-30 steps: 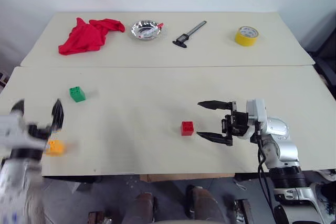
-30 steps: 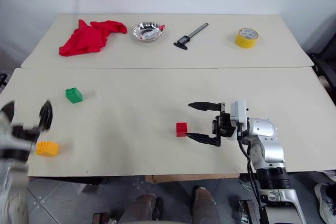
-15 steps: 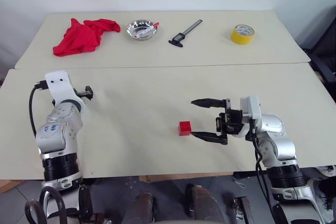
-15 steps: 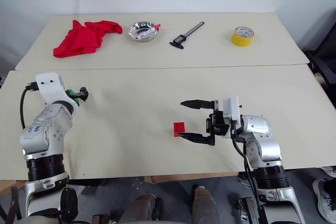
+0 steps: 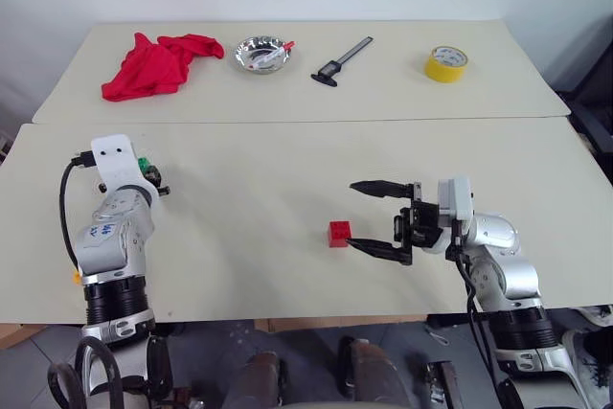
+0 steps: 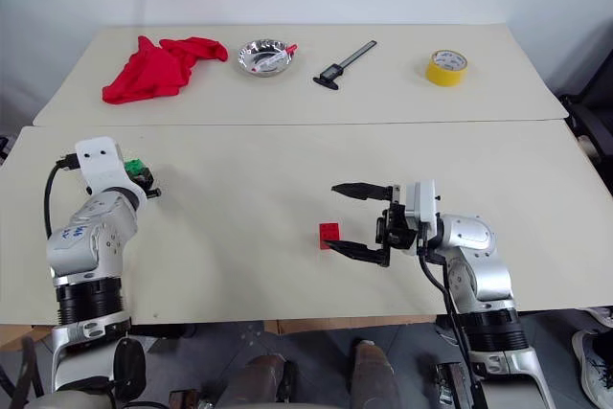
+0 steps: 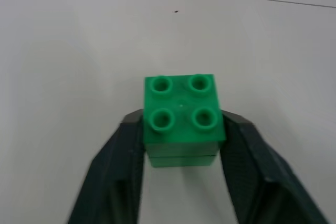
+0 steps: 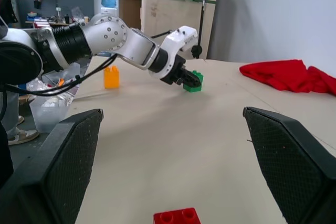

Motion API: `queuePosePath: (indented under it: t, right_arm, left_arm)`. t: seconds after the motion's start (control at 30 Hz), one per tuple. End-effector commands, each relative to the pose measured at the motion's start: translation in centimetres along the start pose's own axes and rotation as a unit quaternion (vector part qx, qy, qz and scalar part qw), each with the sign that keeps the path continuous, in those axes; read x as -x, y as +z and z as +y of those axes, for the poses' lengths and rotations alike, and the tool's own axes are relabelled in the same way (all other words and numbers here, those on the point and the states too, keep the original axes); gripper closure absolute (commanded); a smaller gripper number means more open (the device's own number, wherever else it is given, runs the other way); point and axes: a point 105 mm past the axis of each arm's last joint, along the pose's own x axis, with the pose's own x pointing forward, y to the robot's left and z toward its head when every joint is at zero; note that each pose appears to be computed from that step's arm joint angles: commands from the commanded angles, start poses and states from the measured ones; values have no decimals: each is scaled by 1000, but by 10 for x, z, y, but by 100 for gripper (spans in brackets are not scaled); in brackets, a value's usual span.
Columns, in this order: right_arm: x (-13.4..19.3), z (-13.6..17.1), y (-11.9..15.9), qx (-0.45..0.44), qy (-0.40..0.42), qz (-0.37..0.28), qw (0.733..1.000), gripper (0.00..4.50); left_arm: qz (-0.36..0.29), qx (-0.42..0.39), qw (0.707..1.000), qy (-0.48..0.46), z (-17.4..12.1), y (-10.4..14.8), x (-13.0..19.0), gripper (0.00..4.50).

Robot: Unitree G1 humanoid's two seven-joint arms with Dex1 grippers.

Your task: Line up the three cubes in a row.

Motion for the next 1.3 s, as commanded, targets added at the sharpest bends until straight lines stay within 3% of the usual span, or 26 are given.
queuePosePath:
  t: [0.03,0.1,0.13,0.23,0.27,0.33,0.43,0.63,0.93,1.0,1.1,1.23,1.3]
  right_arm:
    - [10,-3,9,34,-21,7,999,0]
    - [19,-6,11,39,-37,19,998,0]
    - [25,-7,11,42,-46,28,998,0]
    - [50,-9,10,45,-77,61,994,0]
    - [59,-9,9,43,-86,73,993,0]
    - [68,-7,8,40,-96,87,991,0]
    - [75,-3,6,35,-104,98,989,0]
    - [79,8,7,24,-108,107,988,0]
    - [75,18,5,16,-110,105,988,0]
    - [74,19,4,15,-109,104,988,0]
    - [70,20,2,12,-104,99,990,0]
    - [57,19,4,10,-82,78,993,0]
    - [48,20,6,6,-65,66,996,0]
  left_arm:
    - [-123,-20,982,-145,-18,47,27,299]
    - [-169,-49,944,-280,-40,61,55,299]
    - [-178,-84,908,-370,-57,61,75,299]
    - [-127,-205,733,-637,-94,21,144,299]
    - [-99,-238,692,-674,-99,3,149,299]
    - [-63,-283,645,-707,-104,-22,147,299]
    - [-49,-322,601,-729,-117,-42,137,299]
    - [-82,-327,599,-726,-150,-44,110,299]
    - [-58,-344,583,-734,-151,-55,102,299]
    - [-69,-333,591,-731,-153,-48,101,227]
    - [-118,-298,628,-710,-159,-22,99,140]
    - [-195,-271,665,-668,-132,19,112,40]
    - [-218,-268,688,-638,-114,31,120,40]
